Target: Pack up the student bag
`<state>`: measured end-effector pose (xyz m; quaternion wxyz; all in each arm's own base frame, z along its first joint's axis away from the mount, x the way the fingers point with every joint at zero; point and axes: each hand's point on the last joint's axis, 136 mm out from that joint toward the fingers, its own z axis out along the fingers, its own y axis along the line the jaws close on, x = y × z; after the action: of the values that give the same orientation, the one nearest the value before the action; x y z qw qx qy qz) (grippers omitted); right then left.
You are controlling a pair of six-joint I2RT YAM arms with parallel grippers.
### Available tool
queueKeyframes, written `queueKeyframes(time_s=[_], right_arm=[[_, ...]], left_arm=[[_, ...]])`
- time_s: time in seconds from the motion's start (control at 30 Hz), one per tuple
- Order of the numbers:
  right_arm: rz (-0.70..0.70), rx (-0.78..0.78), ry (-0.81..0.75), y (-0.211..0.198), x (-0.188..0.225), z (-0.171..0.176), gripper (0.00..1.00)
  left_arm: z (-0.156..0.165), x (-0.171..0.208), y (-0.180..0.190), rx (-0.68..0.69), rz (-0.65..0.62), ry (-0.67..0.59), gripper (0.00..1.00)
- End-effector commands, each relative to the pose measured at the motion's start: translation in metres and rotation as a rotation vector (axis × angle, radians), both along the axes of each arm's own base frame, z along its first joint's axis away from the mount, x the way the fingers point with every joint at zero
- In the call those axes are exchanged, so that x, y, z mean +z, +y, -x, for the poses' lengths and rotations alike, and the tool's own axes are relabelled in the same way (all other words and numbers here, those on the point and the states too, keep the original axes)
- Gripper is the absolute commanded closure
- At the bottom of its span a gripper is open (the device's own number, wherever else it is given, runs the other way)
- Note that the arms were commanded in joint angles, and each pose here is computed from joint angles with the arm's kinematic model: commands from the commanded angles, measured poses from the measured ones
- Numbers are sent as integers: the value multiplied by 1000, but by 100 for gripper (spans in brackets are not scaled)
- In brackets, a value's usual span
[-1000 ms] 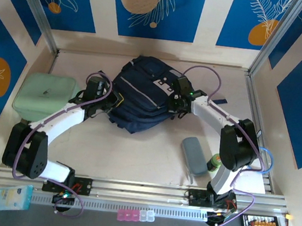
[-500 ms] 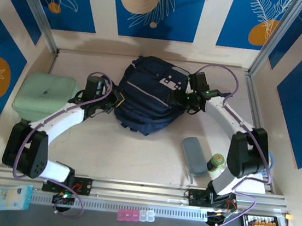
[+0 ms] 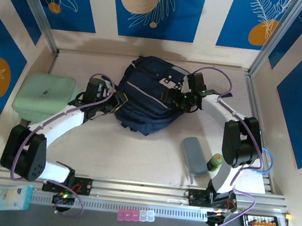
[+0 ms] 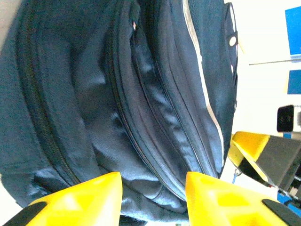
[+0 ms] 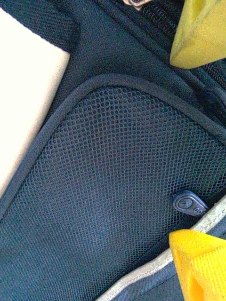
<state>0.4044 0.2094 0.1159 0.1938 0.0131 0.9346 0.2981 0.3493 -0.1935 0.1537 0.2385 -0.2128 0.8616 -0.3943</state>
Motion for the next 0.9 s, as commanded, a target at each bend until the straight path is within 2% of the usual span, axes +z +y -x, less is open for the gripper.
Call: queueKeyframes(time_s=[0.0, 0.2, 0.5, 0.67, 0.77, 0.87], right_arm=[[-39, 62, -40, 10, 16, 0, 12], [-65, 144, -16, 14, 7, 23, 14], [-79, 221, 41, 22, 3, 61, 18], [-60, 280, 44, 30, 2, 86, 30], [37, 253, 22, 25, -4, 85, 35], [77, 158, -23, 10, 3, 68, 31]], left_arm=[[7, -6, -18, -55, 44, -6, 61], [3, -9, -37, -91, 82, -11, 61], [1, -22, -36, -79, 69, 15, 61], [0, -28, -37, -77, 70, 20, 61], [-1, -29, -38, -78, 71, 20, 61], [-3, -28, -39, -79, 78, 19, 61]])
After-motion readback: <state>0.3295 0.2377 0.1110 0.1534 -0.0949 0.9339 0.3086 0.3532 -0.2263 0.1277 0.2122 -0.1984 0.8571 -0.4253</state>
